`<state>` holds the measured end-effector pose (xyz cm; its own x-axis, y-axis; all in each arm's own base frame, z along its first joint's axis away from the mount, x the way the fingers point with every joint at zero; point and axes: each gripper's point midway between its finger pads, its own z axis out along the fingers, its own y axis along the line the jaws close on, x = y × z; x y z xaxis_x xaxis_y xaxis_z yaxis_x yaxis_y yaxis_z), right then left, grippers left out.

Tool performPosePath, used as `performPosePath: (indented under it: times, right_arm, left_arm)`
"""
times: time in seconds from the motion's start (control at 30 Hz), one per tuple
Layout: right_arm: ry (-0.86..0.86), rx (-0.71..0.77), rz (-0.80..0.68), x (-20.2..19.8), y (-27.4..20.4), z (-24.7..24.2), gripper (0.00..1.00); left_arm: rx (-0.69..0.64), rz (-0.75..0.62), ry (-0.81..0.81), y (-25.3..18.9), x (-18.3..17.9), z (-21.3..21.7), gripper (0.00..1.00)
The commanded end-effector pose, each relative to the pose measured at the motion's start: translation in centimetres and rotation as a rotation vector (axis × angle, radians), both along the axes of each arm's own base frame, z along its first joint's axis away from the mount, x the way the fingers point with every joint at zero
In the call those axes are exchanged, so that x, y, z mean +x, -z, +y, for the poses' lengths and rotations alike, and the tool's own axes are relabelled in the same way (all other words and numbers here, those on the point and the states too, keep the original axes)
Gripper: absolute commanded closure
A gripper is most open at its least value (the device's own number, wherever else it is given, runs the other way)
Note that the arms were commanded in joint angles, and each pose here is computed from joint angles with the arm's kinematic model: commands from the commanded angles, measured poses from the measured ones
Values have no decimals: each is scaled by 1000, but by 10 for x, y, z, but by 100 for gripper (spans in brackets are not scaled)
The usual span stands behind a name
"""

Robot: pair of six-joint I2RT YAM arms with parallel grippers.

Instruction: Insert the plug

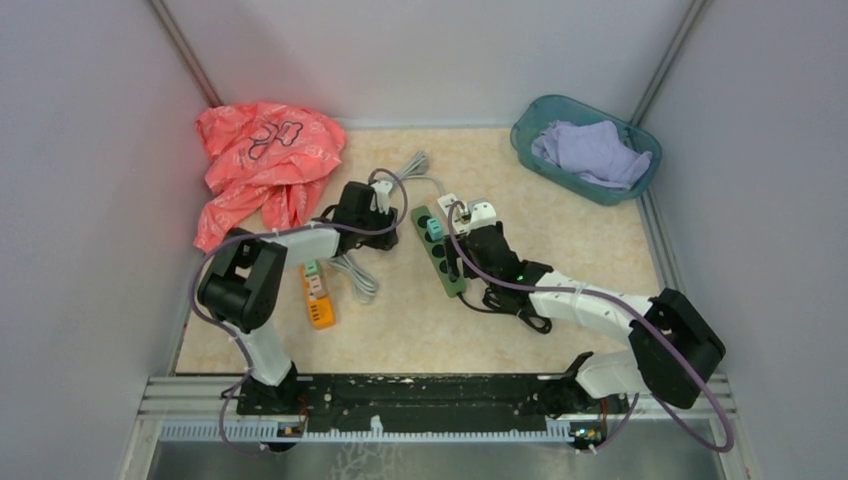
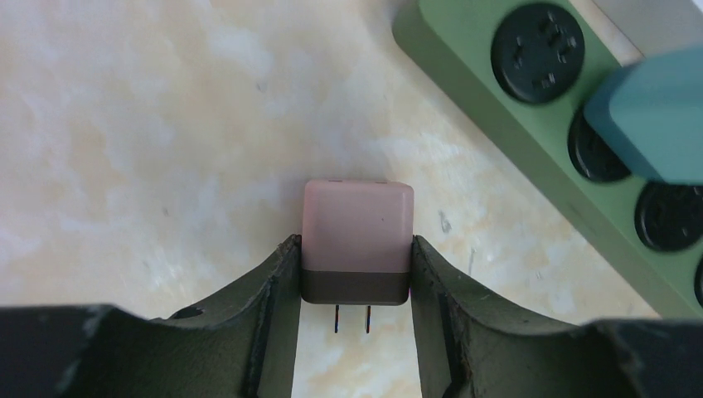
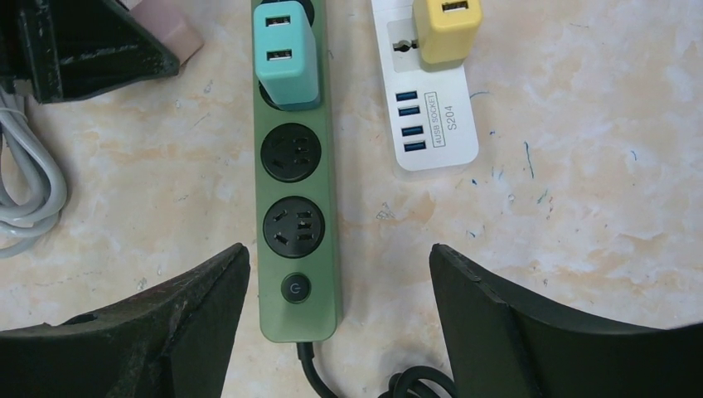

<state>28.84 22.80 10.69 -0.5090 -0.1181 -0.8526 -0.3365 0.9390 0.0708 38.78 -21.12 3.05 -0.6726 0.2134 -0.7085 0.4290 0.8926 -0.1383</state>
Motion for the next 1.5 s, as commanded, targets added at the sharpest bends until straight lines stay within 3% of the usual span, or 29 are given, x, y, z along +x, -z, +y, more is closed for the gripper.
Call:
performPosePath:
  times: [0.0,0.33,0.8,1.2,1.47]
  right_arm:
    - [-10,77,-48,4,-35,9,21]
    - [-46,90,38,-17,-45,5,21]
    - [-115,195,42,-41,-107,5,20]
    - [-260,352,57,-60,-165,31,21]
    - [-350,426,110,-65,-174,54,29]
  left_arm:
    - [-112,-61,51,-23,-16,-10,68]
    - [-317,-356,205,-88,-58,-29,75]
    - [-325,-797,524,-165,-130,-63,77]
    - [-372,-973,677,-194,-171,-87,77]
    - [-422,-1012,731,-203,-185,-99,77]
